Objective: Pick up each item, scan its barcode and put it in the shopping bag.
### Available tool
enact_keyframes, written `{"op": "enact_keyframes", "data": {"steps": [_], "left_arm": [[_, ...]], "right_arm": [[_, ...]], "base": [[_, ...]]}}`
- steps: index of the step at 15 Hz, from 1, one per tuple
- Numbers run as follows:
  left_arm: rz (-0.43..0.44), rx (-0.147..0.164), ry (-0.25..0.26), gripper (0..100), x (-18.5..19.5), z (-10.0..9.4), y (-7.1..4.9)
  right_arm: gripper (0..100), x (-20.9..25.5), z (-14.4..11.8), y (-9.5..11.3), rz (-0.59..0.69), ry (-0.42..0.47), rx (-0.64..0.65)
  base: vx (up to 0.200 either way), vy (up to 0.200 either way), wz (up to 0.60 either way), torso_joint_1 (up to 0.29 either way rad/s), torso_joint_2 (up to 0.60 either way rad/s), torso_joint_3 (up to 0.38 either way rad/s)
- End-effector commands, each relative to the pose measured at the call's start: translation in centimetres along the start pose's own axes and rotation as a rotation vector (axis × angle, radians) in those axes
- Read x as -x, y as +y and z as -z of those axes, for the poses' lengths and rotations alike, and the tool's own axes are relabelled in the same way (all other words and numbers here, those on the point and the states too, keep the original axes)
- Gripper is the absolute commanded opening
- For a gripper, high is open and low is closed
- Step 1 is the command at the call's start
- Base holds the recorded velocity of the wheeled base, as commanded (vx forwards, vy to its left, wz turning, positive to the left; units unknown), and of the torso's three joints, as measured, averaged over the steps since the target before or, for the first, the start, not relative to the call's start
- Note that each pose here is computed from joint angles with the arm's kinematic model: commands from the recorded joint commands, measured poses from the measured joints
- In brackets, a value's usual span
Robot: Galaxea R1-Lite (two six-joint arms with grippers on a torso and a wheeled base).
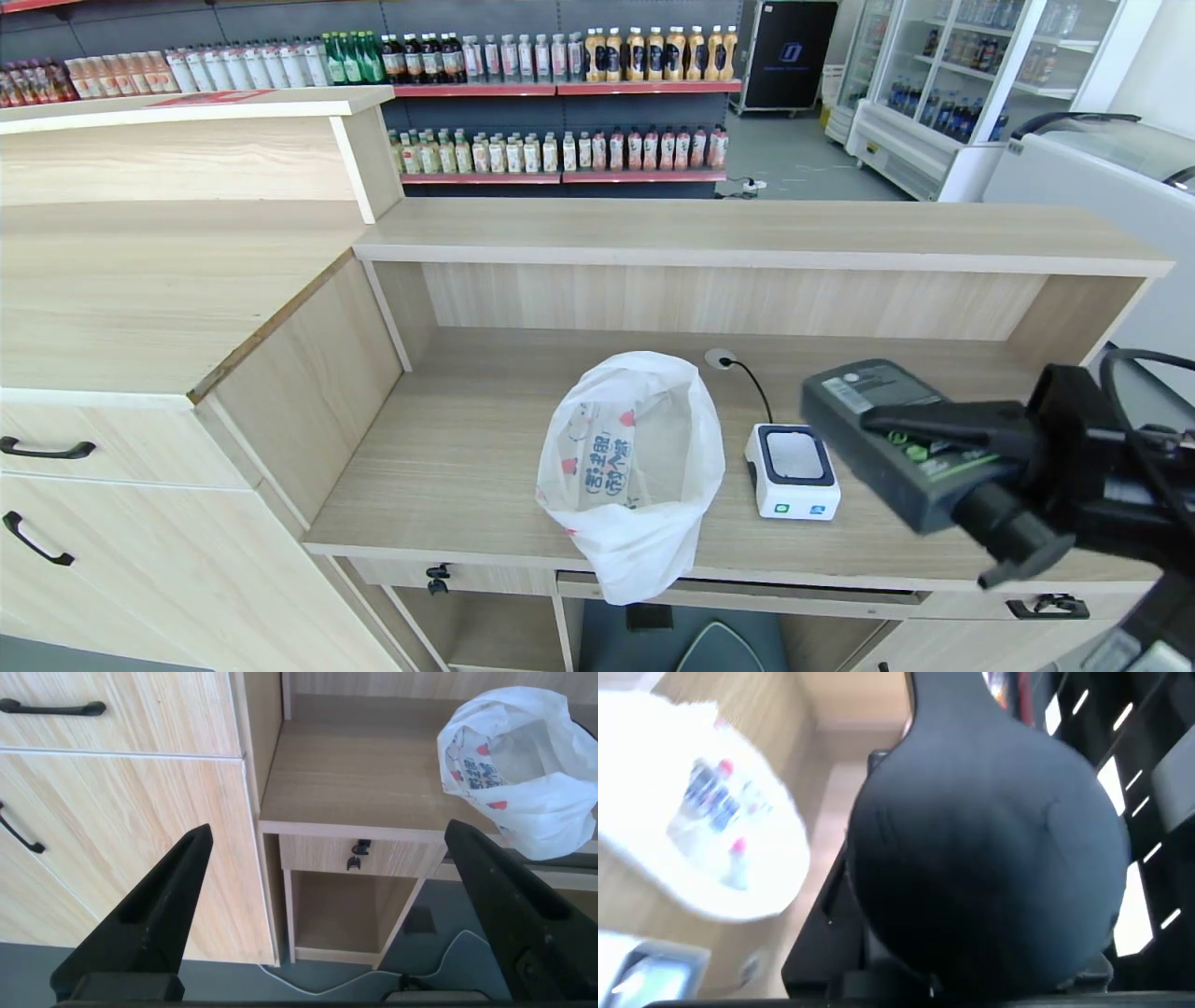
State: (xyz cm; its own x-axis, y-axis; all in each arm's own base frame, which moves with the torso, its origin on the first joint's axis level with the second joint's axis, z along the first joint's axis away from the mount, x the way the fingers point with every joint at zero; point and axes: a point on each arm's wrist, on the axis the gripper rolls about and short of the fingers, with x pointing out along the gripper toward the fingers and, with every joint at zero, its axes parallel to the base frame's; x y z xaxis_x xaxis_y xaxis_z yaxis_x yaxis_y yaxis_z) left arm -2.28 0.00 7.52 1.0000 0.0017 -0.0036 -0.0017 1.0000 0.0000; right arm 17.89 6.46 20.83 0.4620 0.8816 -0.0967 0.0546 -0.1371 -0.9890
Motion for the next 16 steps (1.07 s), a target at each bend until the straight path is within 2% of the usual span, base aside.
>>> {"op": "enact_keyframes", "data": {"steps": [1,2,3,4,7,10,13,14,15,16], "left_arm": [[-0.001,0.000,-0.001,100,0.0,0.0,0.0],[-0.001,0.000,-0.001,100,0.0,0.0,0.0],[-0.001,0.000,-0.001,100,0.0,0.0,0.0],[-0.001,0.000,-0.001,100,0.0,0.0,0.0],[-0.001,0.000,-0.001,100,0.0,0.0,0.0],[-0.001,0.000,-0.001,100,0.0,0.0,0.0],[-0.001,0.000,-0.001,100,0.0,0.0,0.0],[-0.001,0.000,-0.001,100,0.0,0.0,0.0],[-0.001,0.000,-0.001,100,0.0,0.0,0.0],[-0.001,0.000,-0.001,100,0.0,0.0,0.0]], "right_arm": [[0,6.1,2.3,-0.1,-0.009,0.453,-0.378],[0,8.4,3.0,0.5,0.003,0.580,-0.431],[0,9.1,3.0,0.6,0.007,0.617,-0.443],[0,9.2,3.0,0.6,0.016,0.626,-0.487],[0,9.3,3.3,1.0,0.080,0.692,-0.733],[0,9.3,3.5,0.7,0.172,0.706,-0.990],[0,7.8,3.8,0.9,0.303,0.639,-1.549],[0,7.4,5.0,1.4,0.362,0.634,-1.793],[0,7.0,6.2,2.0,0.410,0.652,-1.955],[0,6.4,8.1,3.2,0.433,0.703,-2.055]], "base": [[0.000,0.000,0.00,0.000,0.00,0.000],[0.000,0.000,0.00,0.000,0.00,0.000],[0.000,0.000,0.00,0.000,0.00,0.000],[0.000,0.000,0.00,0.000,0.00,0.000],[0.000,0.000,0.00,0.000,0.00,0.000],[0.000,0.000,0.60,-0.001,0.00,0.002],[0.000,0.000,0.00,0.000,0.00,0.000],[0.000,0.000,0.00,0.000,0.00,0.000],[0.000,0.000,0.00,0.000,0.00,0.000],[0.000,0.000,0.00,0.000,0.00,0.000]]}}
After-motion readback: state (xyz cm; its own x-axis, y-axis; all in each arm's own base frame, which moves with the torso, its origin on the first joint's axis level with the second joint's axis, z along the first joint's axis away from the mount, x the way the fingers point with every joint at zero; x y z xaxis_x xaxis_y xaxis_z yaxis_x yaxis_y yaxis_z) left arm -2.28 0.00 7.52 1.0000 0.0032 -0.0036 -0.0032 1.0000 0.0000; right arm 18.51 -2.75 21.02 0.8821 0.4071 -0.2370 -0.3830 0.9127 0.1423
